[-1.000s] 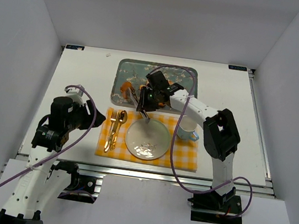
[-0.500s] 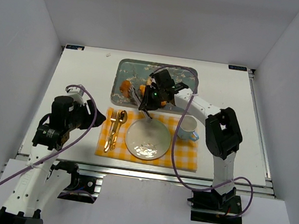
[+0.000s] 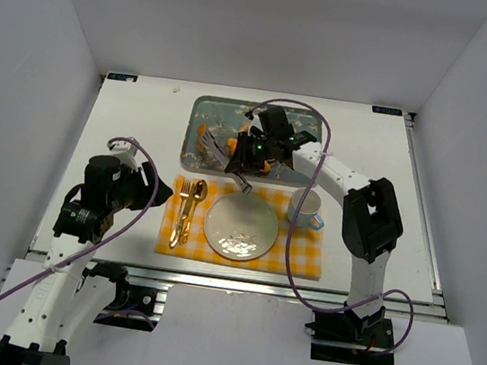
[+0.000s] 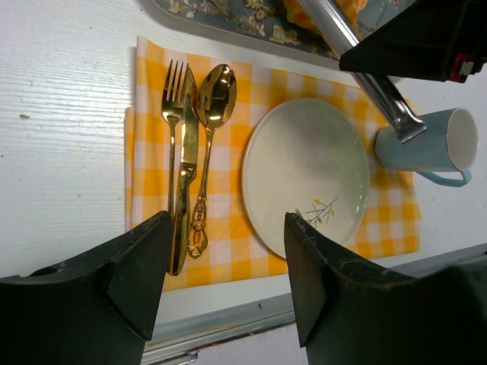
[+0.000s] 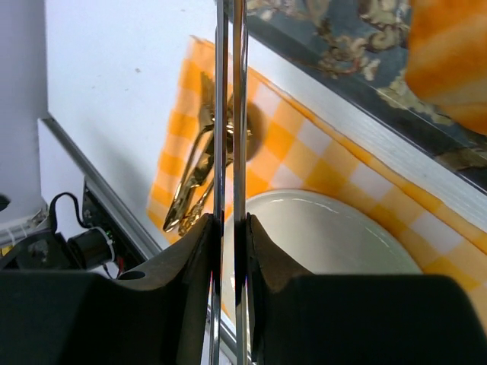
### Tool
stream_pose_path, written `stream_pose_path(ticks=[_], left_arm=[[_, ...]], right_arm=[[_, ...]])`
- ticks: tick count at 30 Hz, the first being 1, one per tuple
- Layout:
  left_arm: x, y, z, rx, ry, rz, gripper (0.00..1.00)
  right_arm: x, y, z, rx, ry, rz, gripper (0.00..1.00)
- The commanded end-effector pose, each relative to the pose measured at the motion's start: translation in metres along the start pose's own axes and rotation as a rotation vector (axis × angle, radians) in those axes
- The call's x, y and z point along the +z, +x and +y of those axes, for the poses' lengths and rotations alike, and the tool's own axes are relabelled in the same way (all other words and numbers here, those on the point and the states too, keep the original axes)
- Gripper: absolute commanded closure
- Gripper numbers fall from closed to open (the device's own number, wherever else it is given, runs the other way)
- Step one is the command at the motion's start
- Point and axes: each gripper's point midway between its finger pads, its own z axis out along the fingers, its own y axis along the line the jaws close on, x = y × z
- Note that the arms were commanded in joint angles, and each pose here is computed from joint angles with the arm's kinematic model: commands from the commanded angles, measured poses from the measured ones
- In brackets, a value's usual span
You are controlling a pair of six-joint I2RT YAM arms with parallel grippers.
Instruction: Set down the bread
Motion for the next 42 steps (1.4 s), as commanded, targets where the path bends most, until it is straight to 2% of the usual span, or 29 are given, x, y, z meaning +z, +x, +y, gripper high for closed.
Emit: stream_pose_path(ticks=[1,9,14,24,28,32,39,42], left_arm=[[-0.008,-0.018,-0.01,0.02,0.03,-0.061,0.3],[-0.011,-0.017,-0.01,0.02,0.028,-0.064,0.3],[-0.013,-0.018,-0.01,0.021,0.026,-0.068,0.3],[-0.016,-0.018,-0.009,0.019,0.024,-0.088,0.3],[-0.015,-0.021,-0.011,0.024,0.029,-0.093,0.3],[-0.014,-0.024,-0.013,0.029,0.039,-0.099,0.3],[-0.012,-0.023,-0.016,0.024,0.06,-0.096,0.3],[-0.012,-0.025,-0.018,0.027,0.065,-0.098,0.3]], right_arm=[[-0.025,-0.013,0.032,-0.085,-0.097,-0.059,1.0],[-0.033,-0.008,0.029,-0.097,-0.099,-0.065,1.0],[-0.051,-0.001,0.034,-0.176,-0.113,-0.088,1.0],[-0.105,0.072,0.003,-0.473,-0.043,-0.101,1.0],[-0.134,0.103,-0.009,-0.654,-0.01,-0.114,1.0],[-0.151,0.136,-0.032,-0.737,0.056,-0.054,1.0],[-0.172,0.184,-0.056,-0.721,0.113,0.054,1.0],[-0.174,0.189,-0.049,-0.735,0.069,0.068,1.0]])
